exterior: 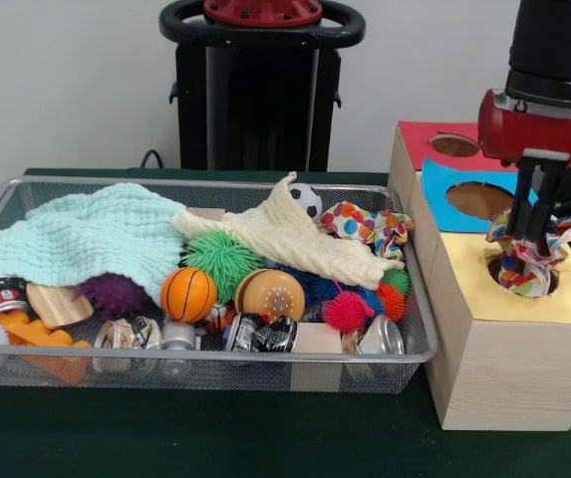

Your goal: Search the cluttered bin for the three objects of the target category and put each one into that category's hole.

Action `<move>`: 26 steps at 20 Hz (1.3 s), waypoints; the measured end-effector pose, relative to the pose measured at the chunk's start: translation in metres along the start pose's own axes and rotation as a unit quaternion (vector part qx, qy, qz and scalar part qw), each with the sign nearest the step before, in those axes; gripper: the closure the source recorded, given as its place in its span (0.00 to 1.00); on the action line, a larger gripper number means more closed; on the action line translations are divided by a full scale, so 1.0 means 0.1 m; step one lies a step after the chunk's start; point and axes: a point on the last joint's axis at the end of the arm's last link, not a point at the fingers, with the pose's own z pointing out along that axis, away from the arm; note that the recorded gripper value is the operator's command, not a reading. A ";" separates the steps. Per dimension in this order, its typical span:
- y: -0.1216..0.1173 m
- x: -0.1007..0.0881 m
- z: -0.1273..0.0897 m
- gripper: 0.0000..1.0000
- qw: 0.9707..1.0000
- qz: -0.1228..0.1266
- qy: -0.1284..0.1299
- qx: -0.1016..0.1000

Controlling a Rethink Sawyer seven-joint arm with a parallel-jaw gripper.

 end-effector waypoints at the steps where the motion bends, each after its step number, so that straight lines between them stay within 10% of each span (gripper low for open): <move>1: 0.00 0.00 0.00 1.00 1.000 0.000 0.000 0.000; 11: 0.00 0.01 0.03 1.00 1.000 0.000 0.001 0.001; 12: 0.00 0.01 0.04 0.00 1.000 0.000 0.001 0.001; 26: 0.00 0.00 0.05 0.00 1.000 0.000 -0.004 0.001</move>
